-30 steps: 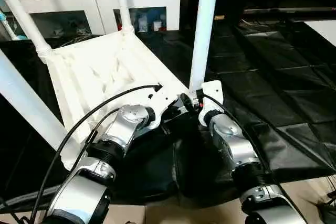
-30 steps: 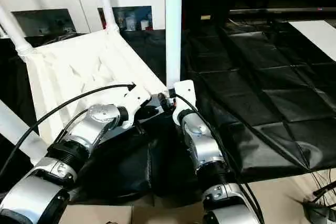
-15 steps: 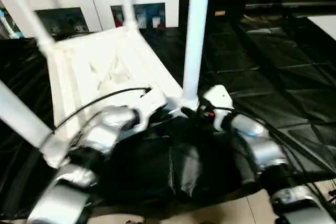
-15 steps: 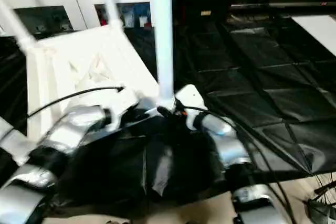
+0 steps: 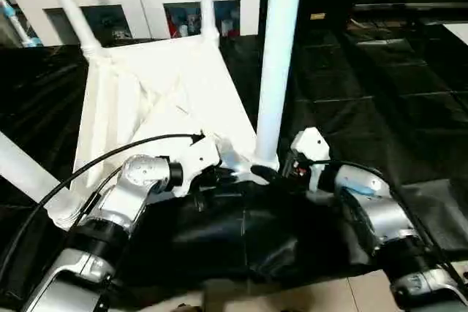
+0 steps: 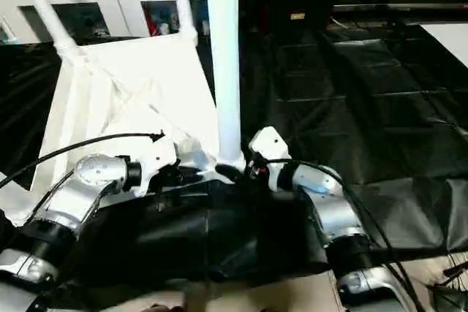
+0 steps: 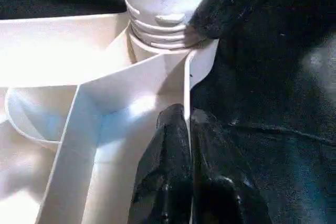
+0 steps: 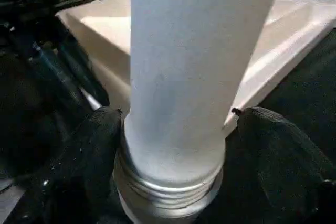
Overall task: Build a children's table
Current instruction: Rotate leg to tighten
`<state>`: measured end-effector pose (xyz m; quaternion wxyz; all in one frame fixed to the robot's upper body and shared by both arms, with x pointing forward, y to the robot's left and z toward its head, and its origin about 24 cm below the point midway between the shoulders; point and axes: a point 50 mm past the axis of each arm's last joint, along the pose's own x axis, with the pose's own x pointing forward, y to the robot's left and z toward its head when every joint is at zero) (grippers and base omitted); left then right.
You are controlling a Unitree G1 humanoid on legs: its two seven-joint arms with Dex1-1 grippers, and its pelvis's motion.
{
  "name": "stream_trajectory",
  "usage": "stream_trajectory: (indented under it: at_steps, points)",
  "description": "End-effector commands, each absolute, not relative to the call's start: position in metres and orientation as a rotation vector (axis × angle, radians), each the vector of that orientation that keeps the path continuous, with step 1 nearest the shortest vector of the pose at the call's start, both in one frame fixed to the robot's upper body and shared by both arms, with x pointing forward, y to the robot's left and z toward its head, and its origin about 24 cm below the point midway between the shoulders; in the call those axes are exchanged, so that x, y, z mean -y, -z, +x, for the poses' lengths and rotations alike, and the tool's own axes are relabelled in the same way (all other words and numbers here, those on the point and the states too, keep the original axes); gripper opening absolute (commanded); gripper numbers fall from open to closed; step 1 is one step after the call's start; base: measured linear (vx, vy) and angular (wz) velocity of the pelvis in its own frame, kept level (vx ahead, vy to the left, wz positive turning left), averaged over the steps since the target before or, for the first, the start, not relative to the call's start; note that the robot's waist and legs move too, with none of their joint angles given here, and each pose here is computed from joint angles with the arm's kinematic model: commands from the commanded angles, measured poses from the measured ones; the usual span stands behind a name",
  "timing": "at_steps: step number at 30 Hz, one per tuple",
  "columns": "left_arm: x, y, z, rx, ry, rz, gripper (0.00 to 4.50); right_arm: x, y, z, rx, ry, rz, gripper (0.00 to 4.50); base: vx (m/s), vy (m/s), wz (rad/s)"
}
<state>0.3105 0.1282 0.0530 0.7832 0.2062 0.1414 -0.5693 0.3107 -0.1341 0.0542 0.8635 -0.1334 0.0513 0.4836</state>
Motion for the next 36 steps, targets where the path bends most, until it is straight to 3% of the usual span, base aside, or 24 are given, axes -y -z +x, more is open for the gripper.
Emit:
stream_trajectory:
  at_steps: [1,12,20,26,33,36]
  points:
    - [-0.124,-0.039,0.299,-0.362,1.292,0.400,0.00,0.134,-0.053,0.308,-0.113,-1.047,-0.295,3.67,0.000,0.000,0.00]
    - [-0.124,-0.041,0.300,-0.368,1.287,0.403,0.00,0.132,-0.053,0.310,-0.116,-1.048,-0.276,2.83,0.000,0.000,0.00]
    - [-0.125,-0.040,0.299,-0.379,1.287,0.402,0.00,0.132,-0.052,0.310,-0.114,-1.034,-0.268,2.67,0.000,0.000,0.00]
    - [-0.122,-0.034,0.305,-0.417,1.221,0.397,0.00,0.129,-0.045,0.321,-0.136,-0.858,-0.267,2.65,0.000,0.000,0.00]
    - [-0.101,-0.029,0.326,-0.437,0.999,0.380,0.00,0.100,-0.032,0.326,-0.170,-0.627,-0.182,2.64,0.000,0.000,0.00]
    - [-0.091,-0.029,0.338,-0.454,0.858,0.365,0.00,0.085,-0.027,0.332,-0.226,-0.431,-0.092,2.64,0.000,0.000,0.00]
